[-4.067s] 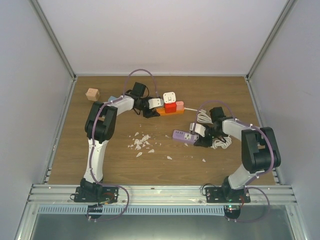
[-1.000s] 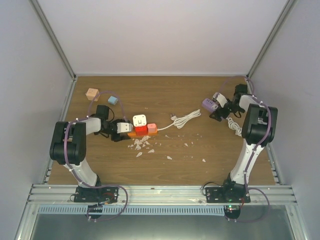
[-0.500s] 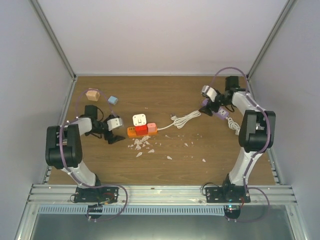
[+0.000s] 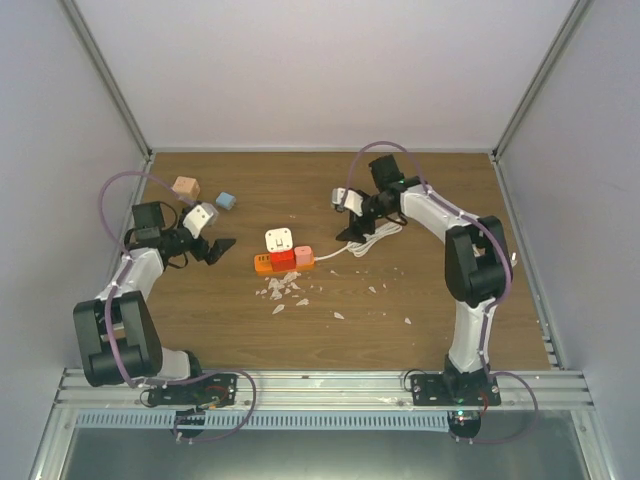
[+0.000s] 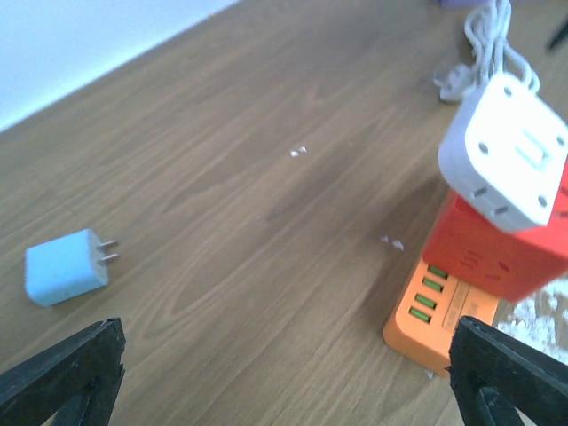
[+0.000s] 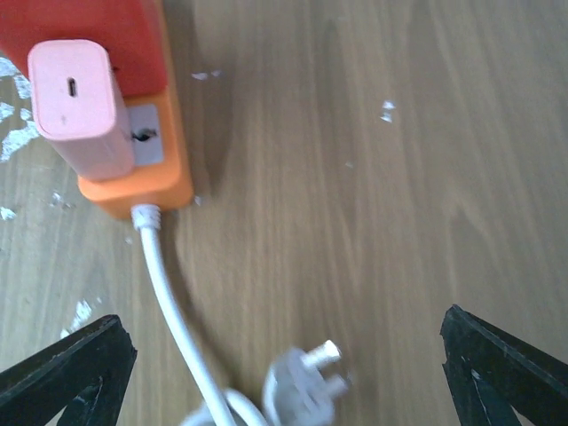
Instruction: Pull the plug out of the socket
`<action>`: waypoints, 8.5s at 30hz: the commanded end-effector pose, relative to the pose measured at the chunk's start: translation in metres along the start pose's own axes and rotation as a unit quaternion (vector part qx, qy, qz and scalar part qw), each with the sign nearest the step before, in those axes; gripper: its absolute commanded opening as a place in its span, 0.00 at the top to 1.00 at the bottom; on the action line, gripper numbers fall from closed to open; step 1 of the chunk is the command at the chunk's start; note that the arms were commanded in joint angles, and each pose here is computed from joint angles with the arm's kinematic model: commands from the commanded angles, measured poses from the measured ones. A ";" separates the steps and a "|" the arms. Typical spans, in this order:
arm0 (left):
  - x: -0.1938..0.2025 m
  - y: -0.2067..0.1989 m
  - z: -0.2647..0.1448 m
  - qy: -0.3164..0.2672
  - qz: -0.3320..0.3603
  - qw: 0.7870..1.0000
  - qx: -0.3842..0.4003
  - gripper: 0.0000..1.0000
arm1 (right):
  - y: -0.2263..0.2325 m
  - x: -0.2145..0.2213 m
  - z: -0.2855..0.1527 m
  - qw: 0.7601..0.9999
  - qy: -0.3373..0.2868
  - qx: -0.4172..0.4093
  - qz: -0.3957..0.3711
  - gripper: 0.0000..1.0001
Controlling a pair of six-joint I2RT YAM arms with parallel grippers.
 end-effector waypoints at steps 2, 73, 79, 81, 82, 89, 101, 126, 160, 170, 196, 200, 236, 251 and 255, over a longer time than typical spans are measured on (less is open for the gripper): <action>-0.018 0.005 -0.022 -0.043 -0.059 0.996 -0.051 0.01 | 0.021 -0.004 0.046 0.999 0.030 -0.042 -0.010 0.07; -0.079 -0.093 0.032 -0.049 0.003 0.976 0.214 0.01 | 0.172 0.043 0.048 0.990 0.030 -0.130 0.044 0.61; -0.075 -0.113 0.046 -0.046 -0.002 0.968 0.248 0.01 | 0.177 0.045 0.051 0.990 0.042 -0.126 0.042 0.55; -0.074 -0.116 0.051 -0.044 -0.006 0.966 0.256 0.01 | 0.177 0.045 0.050 0.990 0.041 -0.125 0.042 0.49; -0.074 -0.118 0.052 -0.045 -0.009 0.964 0.262 0.02 | 0.178 0.045 0.049 0.991 0.038 -0.124 0.040 0.45; -0.073 -0.126 0.061 -0.040 -0.014 0.959 0.282 0.07 | 0.180 0.033 0.037 0.991 0.019 -0.125 0.035 0.17; -0.078 -0.134 0.079 -0.024 -0.009 0.950 0.310 0.18 | 0.181 -0.003 0.013 0.987 -0.086 -0.133 -0.001 0.01; -0.081 -0.156 0.068 -0.039 0.030 0.944 0.327 0.28 | 0.188 -0.011 0.043 0.983 -0.090 -0.158 -0.012 0.02; -0.079 -0.165 0.061 -0.063 0.021 0.926 0.372 0.43 | 0.182 -0.004 0.060 0.984 -0.086 -0.158 -0.005 0.22; -0.078 -0.168 0.054 -0.069 0.052 0.934 0.347 0.53 | 0.183 -0.006 0.054 0.983 -0.107 -0.149 -0.013 0.24; -0.083 -0.177 0.060 -0.054 0.103 0.944 0.308 0.54 | 0.195 0.000 0.048 0.969 -0.191 -0.151 -0.041 0.25; -0.084 -0.178 0.061 -0.054 0.112 0.946 0.299 0.54 | 0.195 0.004 0.055 0.966 -0.199 -0.160 -0.040 0.27; -0.096 -0.195 0.057 -0.045 0.153 0.935 0.316 0.88 | 0.188 0.028 0.059 0.962 -0.210 -0.175 -0.006 0.56; -0.105 -0.192 0.052 -0.063 0.144 0.932 0.327 1.00 | 0.187 0.029 0.059 0.964 -0.205 -0.172 -0.006 0.66; -0.110 -0.190 0.051 -0.069 0.140 0.930 0.333 1.00 | 0.188 0.030 0.059 0.964 -0.204 -0.171 -0.005 0.67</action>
Point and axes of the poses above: each gripper's point midway between its finger pads, its own z axis out along the fingers, its own y axis along the line the jaws close on, x = y × z, the point moved 10 cm from there along -z, back along the fingers, and after that the axes turned 8 degrees about z, right-handed, at the moved point
